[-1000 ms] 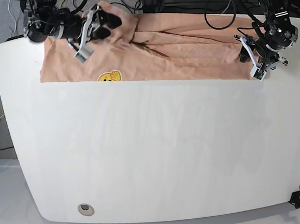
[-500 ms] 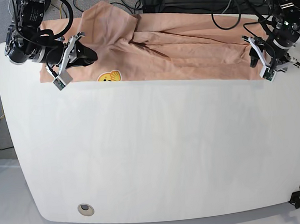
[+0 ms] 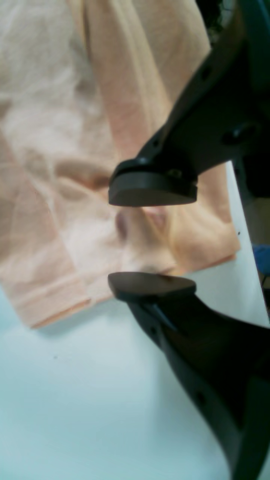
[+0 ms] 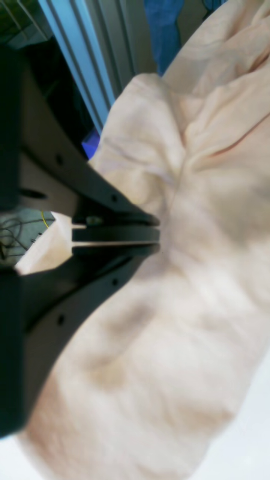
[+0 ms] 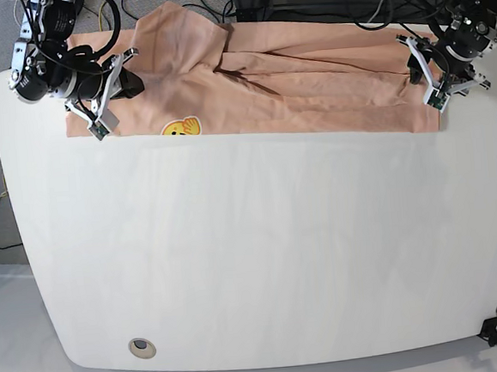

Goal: Fold the T-shirt properly
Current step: 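Release the shirt and raise both grippers above the folded shirt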

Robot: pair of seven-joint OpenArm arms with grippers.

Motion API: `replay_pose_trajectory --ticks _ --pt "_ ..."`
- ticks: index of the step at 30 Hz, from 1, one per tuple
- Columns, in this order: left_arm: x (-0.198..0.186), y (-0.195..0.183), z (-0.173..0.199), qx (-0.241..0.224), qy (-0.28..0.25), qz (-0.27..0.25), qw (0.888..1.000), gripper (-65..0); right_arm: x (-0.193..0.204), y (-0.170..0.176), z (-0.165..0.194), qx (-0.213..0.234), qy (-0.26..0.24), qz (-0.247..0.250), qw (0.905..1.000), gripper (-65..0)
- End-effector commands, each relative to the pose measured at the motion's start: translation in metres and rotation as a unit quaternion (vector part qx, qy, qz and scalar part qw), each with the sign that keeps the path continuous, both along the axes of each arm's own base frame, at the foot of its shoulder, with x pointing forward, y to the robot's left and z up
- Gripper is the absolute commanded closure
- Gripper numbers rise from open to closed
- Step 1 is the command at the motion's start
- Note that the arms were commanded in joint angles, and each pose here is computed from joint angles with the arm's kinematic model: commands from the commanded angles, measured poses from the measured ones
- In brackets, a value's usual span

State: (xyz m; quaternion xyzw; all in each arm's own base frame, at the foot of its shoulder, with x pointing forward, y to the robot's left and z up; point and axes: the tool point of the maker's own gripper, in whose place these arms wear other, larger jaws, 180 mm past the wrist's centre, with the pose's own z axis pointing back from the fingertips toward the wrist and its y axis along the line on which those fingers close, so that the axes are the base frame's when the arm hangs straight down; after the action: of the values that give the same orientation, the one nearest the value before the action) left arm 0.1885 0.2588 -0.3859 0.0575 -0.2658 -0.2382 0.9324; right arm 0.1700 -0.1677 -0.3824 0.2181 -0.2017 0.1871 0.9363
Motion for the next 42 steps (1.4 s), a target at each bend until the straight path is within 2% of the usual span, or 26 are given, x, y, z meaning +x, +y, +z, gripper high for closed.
replay_pose_trajectory --ticks 1,6,11,19,21,26,28,33,42 --pt "-0.002 0.005 -0.005 -0.003 0.006 0.006 1.0 -26.9 0.001 -0.007 0.0 -0.018 -0.007 -0.003 0.9998 0.0" --pt "-0.016 0.011 -0.03 -0.017 0.044 0.025 0.999 -26.9 -0.012 -0.022 -0.023 -0.045 0.034 -0.017 0.9982 0.0" --pt "-0.021 0.007 -0.045 -0.029 0.066 0.026 0.997 -26.9 -0.011 -0.033 -0.034 -0.065 0.035 -0.033 0.9968 0.0" --pt "-0.023 0.0 -0.051 -0.034 0.076 0.017 0.996 -26.9 -0.002 -0.052 -0.07 -0.032 0.076 -0.082 0.9932 0.0" --pt "-0.015 -0.001 -0.048 -0.034 0.067 0.015 0.997 -26.9 0.007 -0.054 -0.069 -0.032 0.071 -0.085 0.9933 0.0" --pt "0.005 0.008 -0.059 -0.048 0.067 0.037 0.996 -26.9 0.028 -0.072 -0.068 -0.096 0.061 -0.08 0.9903 0.0" --pt "0.013 0.01 -0.06 -0.051 0.064 0.043 0.996 -26.9 0.04 -0.076 -0.064 -0.106 0.047 -0.081 0.9899 0.0" --pt "0.033 0.009 -0.051 -0.053 0.044 0.041 0.997 -26.9 0.057 -0.076 -0.056 -0.103 0.021 -0.086 0.9907 0.0" --pt "0.038 0.01 -0.045 -0.051 0.034 0.039 0.997 -26.9 0.066 -0.059 -0.054 -0.079 0.01 -0.089 0.9929 0.0"
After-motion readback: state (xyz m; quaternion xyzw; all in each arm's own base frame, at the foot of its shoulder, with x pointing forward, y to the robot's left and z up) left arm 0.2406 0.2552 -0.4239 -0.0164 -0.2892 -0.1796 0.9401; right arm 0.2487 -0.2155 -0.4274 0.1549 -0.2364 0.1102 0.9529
